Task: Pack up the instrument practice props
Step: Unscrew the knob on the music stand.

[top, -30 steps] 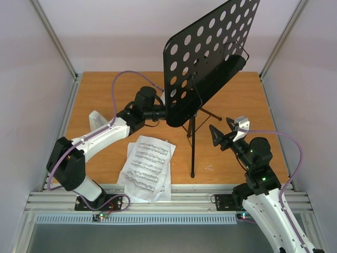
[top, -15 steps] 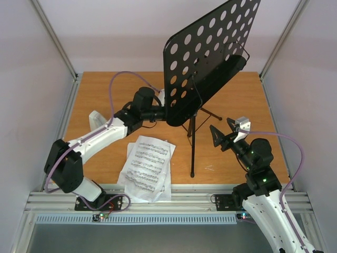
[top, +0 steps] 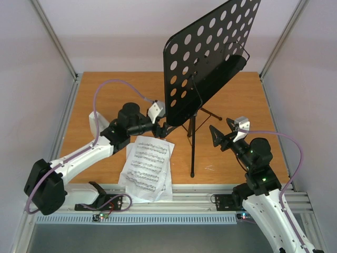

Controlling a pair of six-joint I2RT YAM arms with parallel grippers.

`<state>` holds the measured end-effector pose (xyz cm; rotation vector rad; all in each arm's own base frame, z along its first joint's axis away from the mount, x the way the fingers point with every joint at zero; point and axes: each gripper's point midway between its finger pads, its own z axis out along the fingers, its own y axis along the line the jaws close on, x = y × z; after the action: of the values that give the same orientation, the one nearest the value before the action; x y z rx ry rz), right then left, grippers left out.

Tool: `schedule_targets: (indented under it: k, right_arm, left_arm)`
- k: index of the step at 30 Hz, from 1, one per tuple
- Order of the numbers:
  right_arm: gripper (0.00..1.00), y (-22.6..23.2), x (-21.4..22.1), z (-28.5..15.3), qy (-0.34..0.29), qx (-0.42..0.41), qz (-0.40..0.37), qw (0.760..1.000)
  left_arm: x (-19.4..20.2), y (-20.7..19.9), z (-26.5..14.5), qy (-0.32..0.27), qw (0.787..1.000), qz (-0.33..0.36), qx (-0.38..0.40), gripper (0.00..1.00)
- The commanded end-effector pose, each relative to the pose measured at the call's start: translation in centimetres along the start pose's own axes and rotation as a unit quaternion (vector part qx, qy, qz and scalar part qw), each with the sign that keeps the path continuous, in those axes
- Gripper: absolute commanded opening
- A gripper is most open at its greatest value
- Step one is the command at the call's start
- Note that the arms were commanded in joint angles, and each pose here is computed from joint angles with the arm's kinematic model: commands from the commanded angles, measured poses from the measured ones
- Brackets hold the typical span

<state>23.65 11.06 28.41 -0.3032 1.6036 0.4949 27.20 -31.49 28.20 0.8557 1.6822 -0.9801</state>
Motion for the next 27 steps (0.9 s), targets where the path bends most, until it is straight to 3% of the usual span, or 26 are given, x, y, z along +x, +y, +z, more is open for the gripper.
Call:
schedule_targets:
  k: [1,11,19,27]
  right_arm:
    - [0.86,0.2,0.0,0.1,-0.003,-0.006,0.004,1.000]
    - [0.87,0.0,0.3,0.3,0.001,-0.002,0.003,1.000]
    - [0.86,0.0,0.5,0.5,0.006,-0.002,0.004,1.000]
    - [0.87,0.0,0.5,0.5,0.007,-0.002,0.004,1.000]
  left_arm:
    - [-3.0,-1.6,0.6,-0.089,0.979,0.182,0.021,0.74]
    - [-2.7,-0.9,4.2,-0.060,0.975,0.211,0.041,0.65]
    - [-2.9,-0.7,5.1,-0.055,0.975,0.210,0.046,0.54]
    - [-2.6,-0.4,5.7,-0.042,0.977,0.204,0.046,0.50]
